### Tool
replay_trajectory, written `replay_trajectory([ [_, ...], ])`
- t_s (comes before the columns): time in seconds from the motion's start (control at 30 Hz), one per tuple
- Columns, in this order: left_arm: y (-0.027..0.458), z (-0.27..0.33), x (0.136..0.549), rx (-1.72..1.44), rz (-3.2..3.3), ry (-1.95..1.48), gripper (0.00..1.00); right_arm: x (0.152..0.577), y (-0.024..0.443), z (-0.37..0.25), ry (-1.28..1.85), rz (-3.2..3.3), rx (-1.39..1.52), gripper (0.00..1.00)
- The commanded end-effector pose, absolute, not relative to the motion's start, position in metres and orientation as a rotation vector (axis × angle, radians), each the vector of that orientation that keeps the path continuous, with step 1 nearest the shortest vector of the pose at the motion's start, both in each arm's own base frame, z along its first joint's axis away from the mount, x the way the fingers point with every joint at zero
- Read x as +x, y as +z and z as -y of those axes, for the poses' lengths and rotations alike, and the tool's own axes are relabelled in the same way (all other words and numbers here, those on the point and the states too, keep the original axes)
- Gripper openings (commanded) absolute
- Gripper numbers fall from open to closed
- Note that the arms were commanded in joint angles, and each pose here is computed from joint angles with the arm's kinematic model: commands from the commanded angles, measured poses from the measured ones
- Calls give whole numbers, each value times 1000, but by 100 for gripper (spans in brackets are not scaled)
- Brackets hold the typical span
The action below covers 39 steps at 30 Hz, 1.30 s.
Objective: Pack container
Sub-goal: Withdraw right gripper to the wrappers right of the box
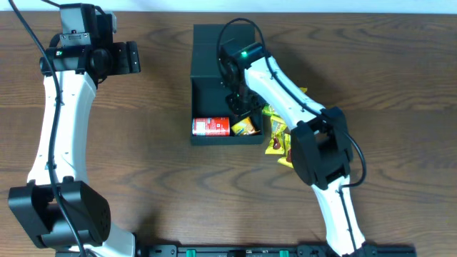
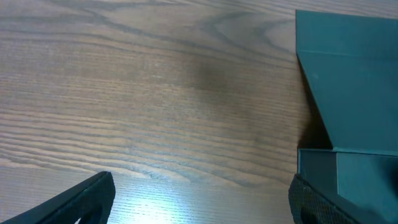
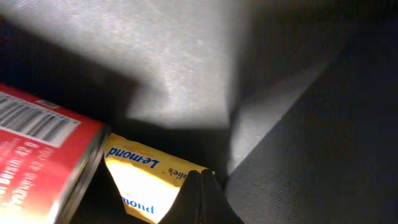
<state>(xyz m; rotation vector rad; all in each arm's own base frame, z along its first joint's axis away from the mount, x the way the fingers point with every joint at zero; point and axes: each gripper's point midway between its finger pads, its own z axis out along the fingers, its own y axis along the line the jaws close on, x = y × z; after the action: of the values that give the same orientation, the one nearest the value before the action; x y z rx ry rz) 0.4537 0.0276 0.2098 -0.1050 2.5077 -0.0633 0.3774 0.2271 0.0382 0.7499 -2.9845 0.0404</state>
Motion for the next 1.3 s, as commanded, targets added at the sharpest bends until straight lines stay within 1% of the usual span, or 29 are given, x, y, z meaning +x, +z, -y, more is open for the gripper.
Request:
replay_trajectory([
  [0.0, 209, -29, 457, -121, -2505, -71, 91, 366, 34, -228, 91, 2955, 785, 1],
  [0.37, 209, -29, 457, -120, -2502, -70, 91, 368, 34, -218, 173, 2956, 782, 1],
  [0.43, 209, -29, 457, -120, -2502, -70, 91, 370, 34, -218, 176, 2963, 784, 14],
  [0.47, 209, -29, 457, -120, -2502, -71, 91, 371, 34, -219, 175, 2966, 784, 24],
  [0.5, 210, -29, 457, -120, -2501, -70, 91, 372, 34, -219, 173, 2971, 785, 27],
  [0.57, 209, -29, 457, -120, -2502, -70, 91, 373, 38, -220, 170, 2977, 781, 28],
  [0.63, 209, -29, 457, -120, -2502, -70, 91, 376, 48, -222, 164, 2995, 768, 26],
  [0.7, 209, -29, 457, -120, -2502, -70, 91, 384, 65, -225, 153, 3043, 777, 31],
  [0.73, 209, -29, 457, -120, -2502, -70, 91, 388, 74, -225, 154, 3072, 778, 32],
  [0.83, 209, -29, 457, -120, -2502, -70, 91, 406, 119, -229, 105, 3203, 783, 43],
  [0.93, 209, -29, 457, -120, -2502, -70, 91, 421, 167, -230, 40, 3344, 777, 45],
  [1.0, 209, -29, 457, -120, -2502, -70, 91, 430, 193, -220, 48, 3437, 718, 52],
  [1.07, 209, -29, 457, -121, -2502, -71, 91, 439, 209, -199, 116, 3504, 616, 58],
  [1.13, 209, -29, 457, -121, -2503, -71, 91, 448, 208, -174, 165, 3510, 523, 62],
  [1.2, 209, -29, 457, -121, -2503, -71, 91, 455, 179, -148, 192, 3470, 338, 61],
  [1.27, 209, -29, 457, -121, -2505, -71, 91, 457, 151, -138, 212, 3426, 259, 59],
])
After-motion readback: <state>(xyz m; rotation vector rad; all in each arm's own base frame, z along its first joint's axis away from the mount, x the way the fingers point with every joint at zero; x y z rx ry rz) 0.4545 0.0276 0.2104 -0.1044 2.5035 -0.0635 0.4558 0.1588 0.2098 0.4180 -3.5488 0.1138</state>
